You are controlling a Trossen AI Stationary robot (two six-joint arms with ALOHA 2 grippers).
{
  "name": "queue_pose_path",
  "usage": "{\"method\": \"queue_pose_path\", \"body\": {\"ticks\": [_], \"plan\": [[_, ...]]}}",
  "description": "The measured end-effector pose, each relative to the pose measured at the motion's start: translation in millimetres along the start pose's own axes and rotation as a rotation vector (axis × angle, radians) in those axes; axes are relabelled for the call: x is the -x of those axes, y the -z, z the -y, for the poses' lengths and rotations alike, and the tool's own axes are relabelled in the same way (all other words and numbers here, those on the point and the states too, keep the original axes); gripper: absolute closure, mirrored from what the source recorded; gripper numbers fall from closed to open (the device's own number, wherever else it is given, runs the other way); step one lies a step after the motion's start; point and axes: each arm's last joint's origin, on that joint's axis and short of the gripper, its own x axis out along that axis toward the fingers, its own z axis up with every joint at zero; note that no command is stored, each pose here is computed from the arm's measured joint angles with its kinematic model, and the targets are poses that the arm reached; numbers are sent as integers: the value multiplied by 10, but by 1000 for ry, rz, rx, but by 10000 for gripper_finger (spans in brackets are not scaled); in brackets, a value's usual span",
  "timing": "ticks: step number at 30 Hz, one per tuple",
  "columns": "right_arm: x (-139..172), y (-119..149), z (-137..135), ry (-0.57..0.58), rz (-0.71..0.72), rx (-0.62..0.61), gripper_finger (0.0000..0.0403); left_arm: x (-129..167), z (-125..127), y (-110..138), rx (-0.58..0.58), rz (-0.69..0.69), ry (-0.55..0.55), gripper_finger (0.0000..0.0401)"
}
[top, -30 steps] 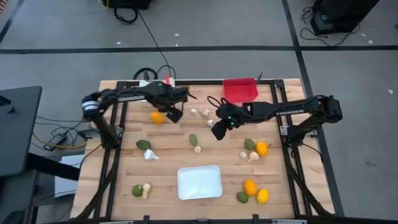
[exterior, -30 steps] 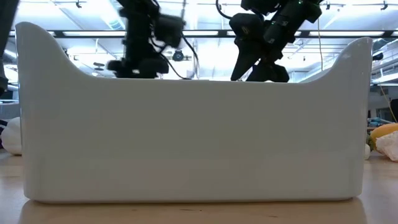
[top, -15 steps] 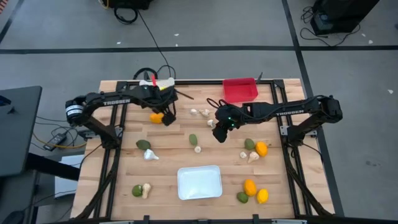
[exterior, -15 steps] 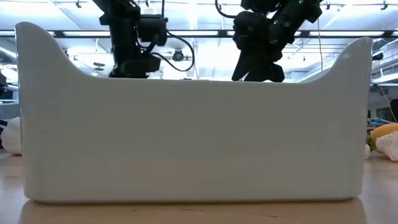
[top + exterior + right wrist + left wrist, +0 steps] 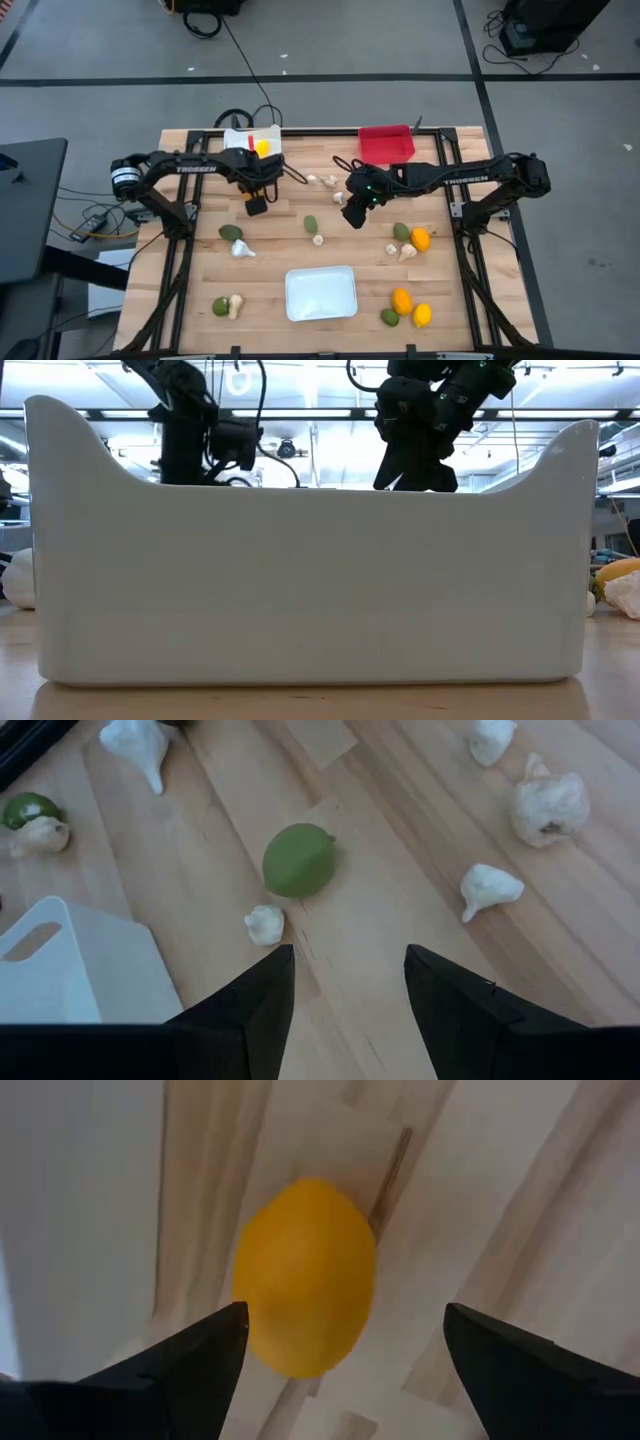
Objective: Sort produce into baskets
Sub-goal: Put the yellow lemon into the top white bin
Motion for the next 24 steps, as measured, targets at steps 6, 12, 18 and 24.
{"method": "queue_pose_path", "body": {"ticks": [6,12,18,24], "plan": [[0,-2,1,5,5,-26,201,-201,3,62,10,23,-55,61],[0,-7,-1,4,11,-39,201,-377,43,94,3,92,-39,78],[-2,20,-43,-9,1,-135,201,-443,57,114,11,113,-39,132],[-4,63,-109,20,23,-162,203,-435,54,66,40,162,-40,163]]}}
